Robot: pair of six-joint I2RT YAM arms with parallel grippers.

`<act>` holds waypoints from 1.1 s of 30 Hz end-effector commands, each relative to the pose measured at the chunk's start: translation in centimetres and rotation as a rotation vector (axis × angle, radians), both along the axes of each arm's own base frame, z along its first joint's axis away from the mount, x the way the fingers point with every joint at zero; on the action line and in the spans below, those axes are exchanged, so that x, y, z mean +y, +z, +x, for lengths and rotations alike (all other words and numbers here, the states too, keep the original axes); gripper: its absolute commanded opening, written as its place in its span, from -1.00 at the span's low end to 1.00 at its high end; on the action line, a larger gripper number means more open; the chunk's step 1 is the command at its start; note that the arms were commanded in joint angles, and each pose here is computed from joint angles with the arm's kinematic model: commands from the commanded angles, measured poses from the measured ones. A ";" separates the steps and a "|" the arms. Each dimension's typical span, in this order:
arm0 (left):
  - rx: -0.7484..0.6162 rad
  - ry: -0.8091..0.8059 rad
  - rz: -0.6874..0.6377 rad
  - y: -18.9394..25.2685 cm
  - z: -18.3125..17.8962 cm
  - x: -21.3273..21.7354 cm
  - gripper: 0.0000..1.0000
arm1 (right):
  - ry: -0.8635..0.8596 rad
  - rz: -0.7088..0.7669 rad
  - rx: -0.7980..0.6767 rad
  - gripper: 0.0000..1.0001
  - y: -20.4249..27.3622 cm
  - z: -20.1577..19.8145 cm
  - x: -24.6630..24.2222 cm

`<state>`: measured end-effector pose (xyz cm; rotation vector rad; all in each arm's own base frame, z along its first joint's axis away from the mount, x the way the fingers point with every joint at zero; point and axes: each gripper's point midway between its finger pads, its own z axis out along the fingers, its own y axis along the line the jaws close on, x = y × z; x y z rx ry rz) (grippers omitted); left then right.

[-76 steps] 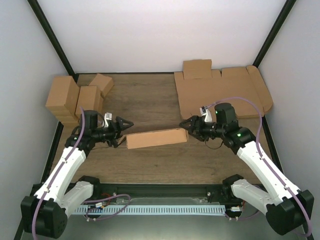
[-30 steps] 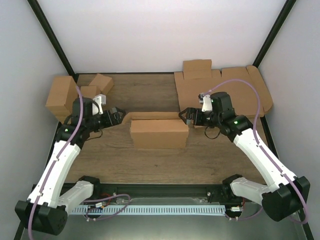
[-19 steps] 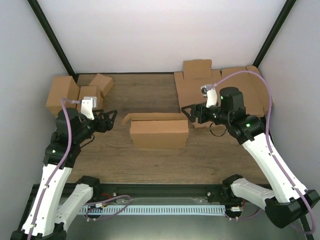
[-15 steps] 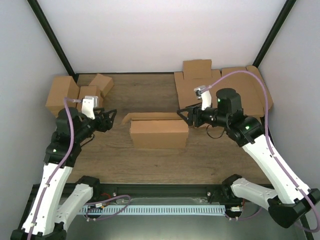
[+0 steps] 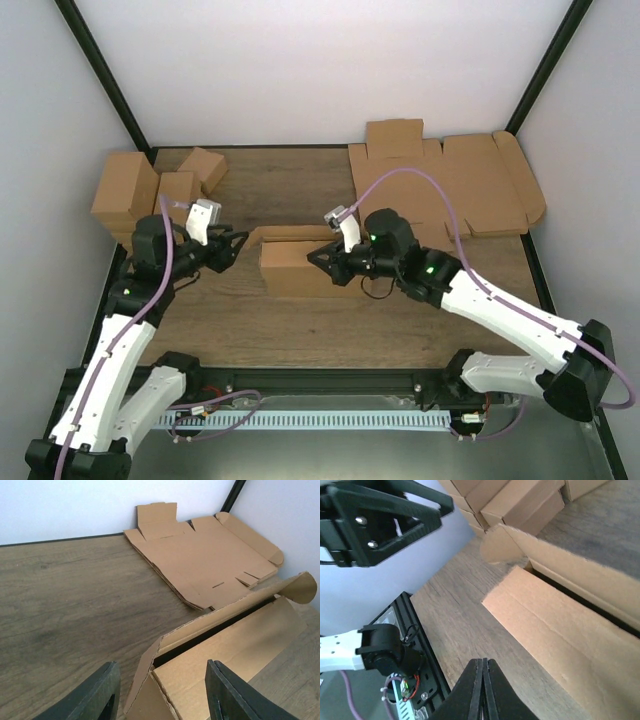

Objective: Fold the paper box

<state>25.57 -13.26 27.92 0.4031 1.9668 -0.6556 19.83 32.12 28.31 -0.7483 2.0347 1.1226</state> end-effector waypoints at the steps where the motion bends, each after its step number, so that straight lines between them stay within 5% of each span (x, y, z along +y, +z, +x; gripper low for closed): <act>1: -0.072 -0.054 0.037 -0.1 0.1 -0.6 -0.02 | -0.113 0.086 -0.085 -0.99 1.1 1.9 1.1; 22: 0.011 -0.103 0.094 -3.6 0.9 -2.8 -0.25 | -0.281 -0.157 -0.016 -0.99 -8.4 5.1 1.0; 33: 0.029 0.086 0.193 -3.8 2.3 0.0 -0.20 | -0.286 -0.174 -0.002 -0.99 -9.4 4.9 0.7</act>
